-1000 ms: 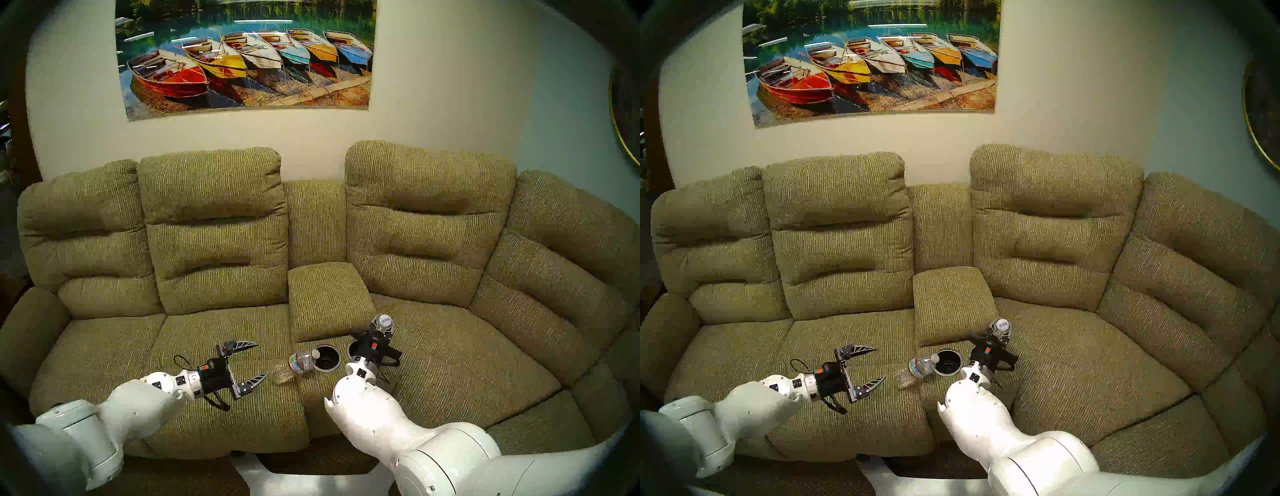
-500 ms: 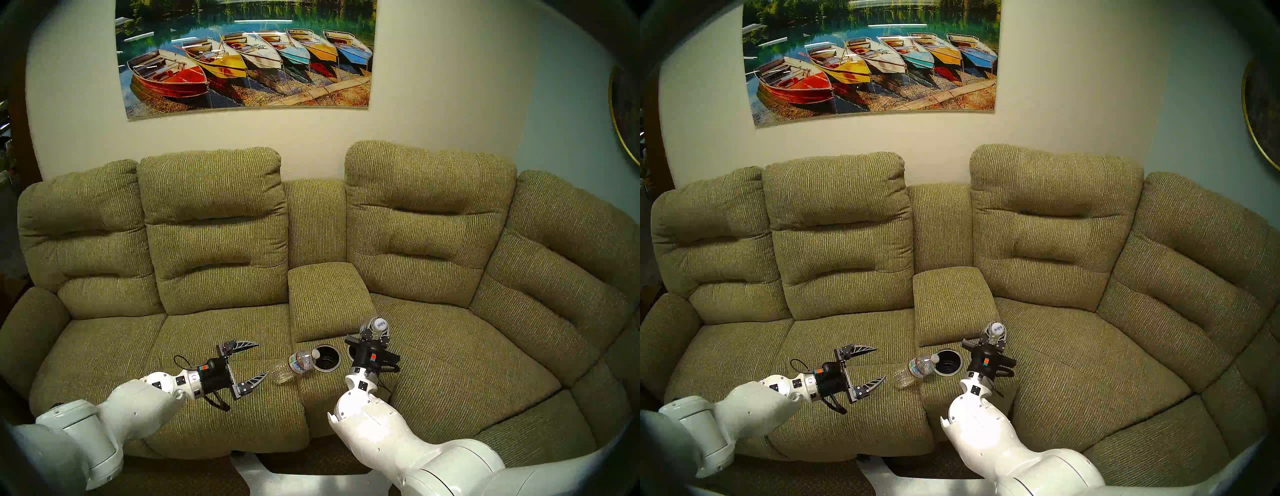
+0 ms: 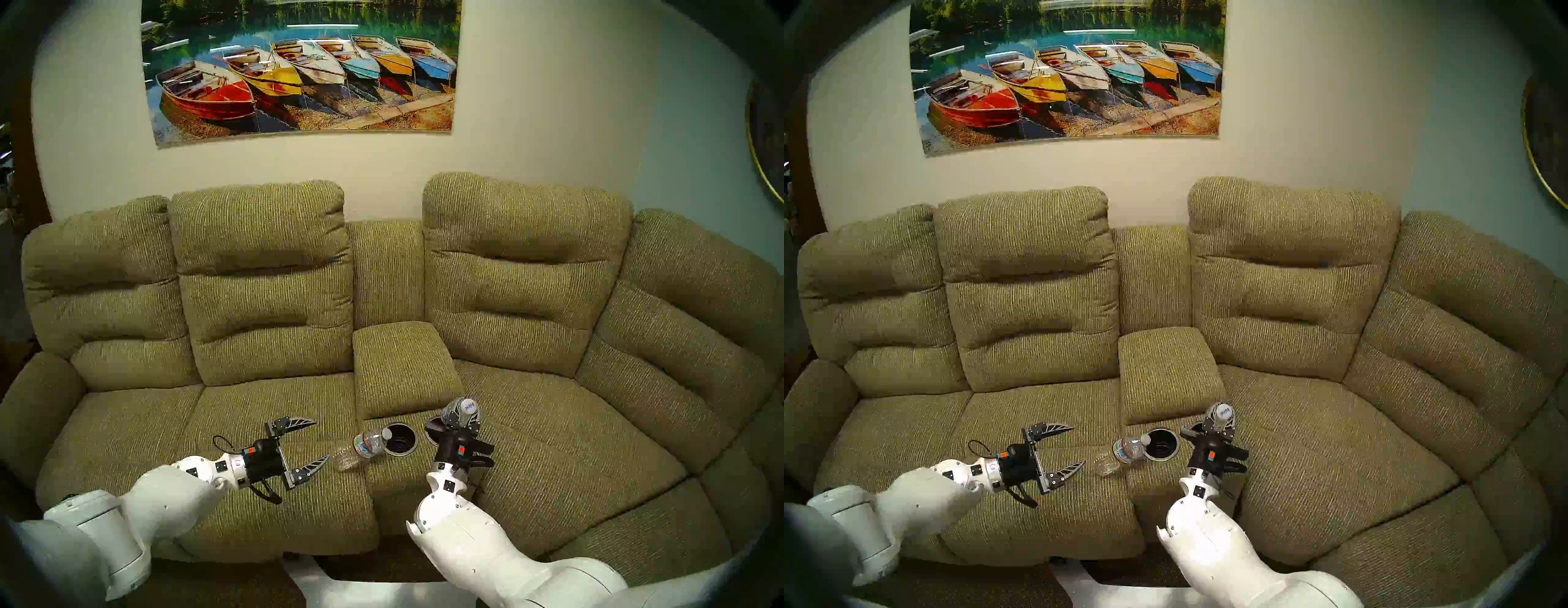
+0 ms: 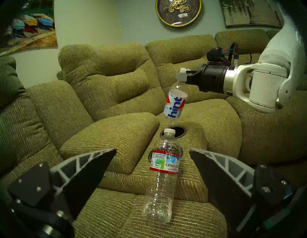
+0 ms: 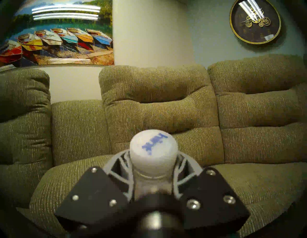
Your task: Put bottles into cup holders
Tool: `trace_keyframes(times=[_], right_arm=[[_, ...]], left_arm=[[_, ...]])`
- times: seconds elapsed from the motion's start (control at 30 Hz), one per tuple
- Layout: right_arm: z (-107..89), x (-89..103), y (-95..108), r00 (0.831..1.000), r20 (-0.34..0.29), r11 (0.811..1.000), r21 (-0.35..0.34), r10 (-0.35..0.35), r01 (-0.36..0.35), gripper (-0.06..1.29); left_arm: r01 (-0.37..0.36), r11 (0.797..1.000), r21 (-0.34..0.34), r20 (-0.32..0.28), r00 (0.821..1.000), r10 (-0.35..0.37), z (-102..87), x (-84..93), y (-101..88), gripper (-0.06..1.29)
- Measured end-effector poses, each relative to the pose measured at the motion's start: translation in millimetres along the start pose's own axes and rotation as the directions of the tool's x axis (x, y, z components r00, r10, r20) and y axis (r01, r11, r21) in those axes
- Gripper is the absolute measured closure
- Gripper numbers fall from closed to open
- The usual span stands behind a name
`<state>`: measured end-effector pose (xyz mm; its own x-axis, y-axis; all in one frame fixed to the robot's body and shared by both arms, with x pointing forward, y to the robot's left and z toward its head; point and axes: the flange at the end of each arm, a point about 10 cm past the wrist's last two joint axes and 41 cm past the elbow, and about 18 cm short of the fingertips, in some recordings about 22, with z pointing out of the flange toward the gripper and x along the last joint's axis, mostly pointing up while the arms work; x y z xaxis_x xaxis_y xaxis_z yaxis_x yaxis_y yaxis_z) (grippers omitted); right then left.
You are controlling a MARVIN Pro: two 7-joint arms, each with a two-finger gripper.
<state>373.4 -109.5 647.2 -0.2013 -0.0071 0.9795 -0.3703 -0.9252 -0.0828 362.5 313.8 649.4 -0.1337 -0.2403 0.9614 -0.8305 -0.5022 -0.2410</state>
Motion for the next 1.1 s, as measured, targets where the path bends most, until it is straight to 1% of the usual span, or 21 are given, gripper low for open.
trace_keyframes(times=[0.17,0.27,0.43,0.6,0.73,0.87,1.0,1.1], right_arm=[[-12.0,-3.8,3.2,0.997,0.057,0.998,-0.051,-0.042,0.045,0.93],[-19.7,-5.8,2.9,0.993,0.096,0.993,-0.081,-0.073,0.080,0.93],[-24.4,-1.6,-8.1,0.987,0.124,0.989,-0.097,-0.100,0.112,0.93],[-25.9,6.1,-23.1,0.988,0.123,0.990,-0.090,-0.098,0.109,0.93],[-29.1,15.8,-38.7,0.990,0.117,0.993,-0.074,-0.080,0.089,0.93],[-31.5,26.3,-50.2,0.992,0.112,0.995,-0.068,-0.063,0.071,0.93],[-30.5,29.7,-50.9,0.991,0.108,0.994,-0.079,-0.073,0.081,0.94],[-29.1,27.7,-49.4,0.991,0.098,0.992,-0.073,-0.093,0.100,0.94]], left_arm=[[0.000,1.000,0.000,0.000,1.000,0.000,0.0,0.0,0.0,0.02],[0.000,1.000,0.000,0.000,1.000,0.000,0.0,0.0,0.0,0.02],[0.000,1.000,0.000,0.000,1.000,0.000,0.0,0.0,0.0,0.02],[0.000,1.000,0.000,0.000,1.000,0.000,0.0,0.0,0.0,0.02],[0.000,1.000,0.000,0.000,1.000,0.000,0.0,0.0,0.0,0.02],[0.000,1.000,0.000,0.000,1.000,0.000,0.0,0.0,0.0,0.02],[0.000,1.000,0.000,0.000,1.000,0.000,0.0,0.0,0.0,0.02],[0.000,1.000,0.000,0.000,1.000,0.000,0.1,0.1,0.0,0.02]])
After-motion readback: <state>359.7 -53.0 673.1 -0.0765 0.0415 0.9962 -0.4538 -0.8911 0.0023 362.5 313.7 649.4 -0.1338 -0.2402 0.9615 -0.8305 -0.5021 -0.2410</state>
